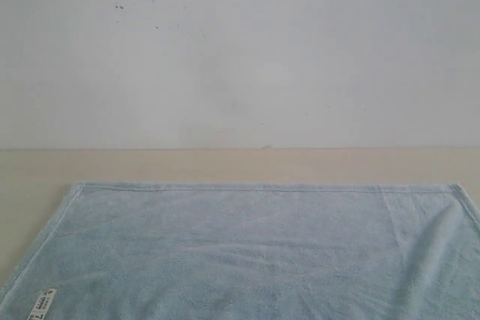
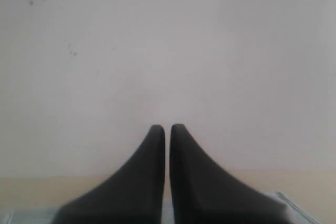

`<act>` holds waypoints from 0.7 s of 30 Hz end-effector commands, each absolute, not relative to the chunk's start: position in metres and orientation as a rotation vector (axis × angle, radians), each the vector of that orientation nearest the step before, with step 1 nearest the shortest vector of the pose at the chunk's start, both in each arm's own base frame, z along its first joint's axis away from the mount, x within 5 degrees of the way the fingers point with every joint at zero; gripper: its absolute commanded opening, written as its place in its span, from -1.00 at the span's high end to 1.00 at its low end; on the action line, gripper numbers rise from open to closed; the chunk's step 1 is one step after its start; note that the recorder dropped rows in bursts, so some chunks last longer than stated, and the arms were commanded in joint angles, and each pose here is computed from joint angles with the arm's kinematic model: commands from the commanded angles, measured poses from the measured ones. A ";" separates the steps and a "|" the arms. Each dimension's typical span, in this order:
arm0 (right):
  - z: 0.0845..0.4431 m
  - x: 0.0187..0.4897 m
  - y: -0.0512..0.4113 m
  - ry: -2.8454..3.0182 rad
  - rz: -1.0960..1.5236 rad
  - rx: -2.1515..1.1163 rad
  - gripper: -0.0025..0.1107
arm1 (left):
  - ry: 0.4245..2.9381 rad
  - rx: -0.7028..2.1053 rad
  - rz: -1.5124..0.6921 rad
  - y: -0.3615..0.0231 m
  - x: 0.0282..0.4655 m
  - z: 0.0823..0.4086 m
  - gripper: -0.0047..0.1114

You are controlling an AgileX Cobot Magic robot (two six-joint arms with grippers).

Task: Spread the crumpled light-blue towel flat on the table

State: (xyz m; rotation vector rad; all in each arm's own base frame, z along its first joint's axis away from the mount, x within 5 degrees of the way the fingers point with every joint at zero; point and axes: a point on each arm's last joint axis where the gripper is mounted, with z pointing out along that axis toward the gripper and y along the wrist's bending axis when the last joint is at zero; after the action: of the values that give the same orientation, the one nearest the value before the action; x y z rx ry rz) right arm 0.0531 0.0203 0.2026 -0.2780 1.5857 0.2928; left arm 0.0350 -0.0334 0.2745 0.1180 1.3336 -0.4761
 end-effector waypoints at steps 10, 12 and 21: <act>0.203 0.053 0.020 1.576 0.292 -0.278 0.96 | 1.025 -0.049 -0.207 -0.007 0.037 0.278 0.85; 0.203 0.053 0.020 1.576 0.292 -0.278 0.96 | 1.049 -0.086 -0.156 -0.002 0.039 0.276 0.85; 0.203 0.053 0.020 1.576 0.292 -0.278 0.96 | 1.274 -0.135 -0.086 0.003 0.047 0.257 0.85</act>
State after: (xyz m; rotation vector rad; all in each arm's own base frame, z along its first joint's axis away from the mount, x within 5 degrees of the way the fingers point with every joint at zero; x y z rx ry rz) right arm 0.0531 0.0203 0.2026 -0.2766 1.5860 0.2941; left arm 0.0447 0.0035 0.2636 -0.1424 1.2094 -0.1053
